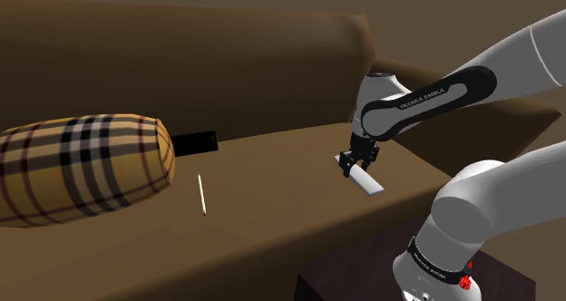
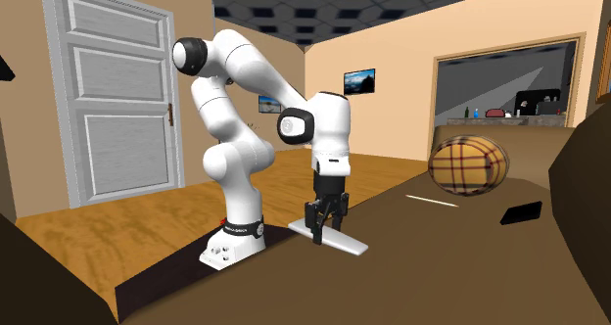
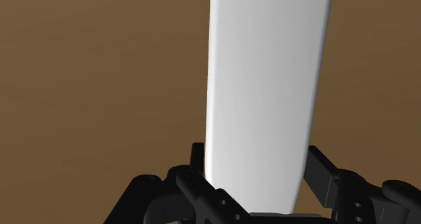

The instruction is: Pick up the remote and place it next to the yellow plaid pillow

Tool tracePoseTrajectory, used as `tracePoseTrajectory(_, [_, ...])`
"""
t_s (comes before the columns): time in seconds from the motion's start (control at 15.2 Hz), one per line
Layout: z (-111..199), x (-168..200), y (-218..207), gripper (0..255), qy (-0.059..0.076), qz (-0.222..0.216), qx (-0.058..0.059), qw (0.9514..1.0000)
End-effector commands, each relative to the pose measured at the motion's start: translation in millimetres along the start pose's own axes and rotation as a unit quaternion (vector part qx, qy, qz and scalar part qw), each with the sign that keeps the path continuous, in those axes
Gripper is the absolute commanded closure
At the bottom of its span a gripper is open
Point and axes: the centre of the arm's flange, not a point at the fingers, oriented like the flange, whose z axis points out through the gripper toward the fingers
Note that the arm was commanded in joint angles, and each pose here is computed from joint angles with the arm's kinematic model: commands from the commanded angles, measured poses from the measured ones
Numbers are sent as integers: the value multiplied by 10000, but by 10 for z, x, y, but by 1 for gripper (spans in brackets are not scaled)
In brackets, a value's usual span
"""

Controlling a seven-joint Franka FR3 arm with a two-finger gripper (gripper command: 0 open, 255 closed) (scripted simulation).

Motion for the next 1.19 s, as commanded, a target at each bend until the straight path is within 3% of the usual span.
tracePoseTrajectory(0.0, [0,0,0,255,0,0,0,10000])
tracePoseTrajectory(0.4, [1,0,0,255,1,0,0,10000])
tracePoseTrajectory(1.12, [-580,-7,16,255,1,0,0,10000])
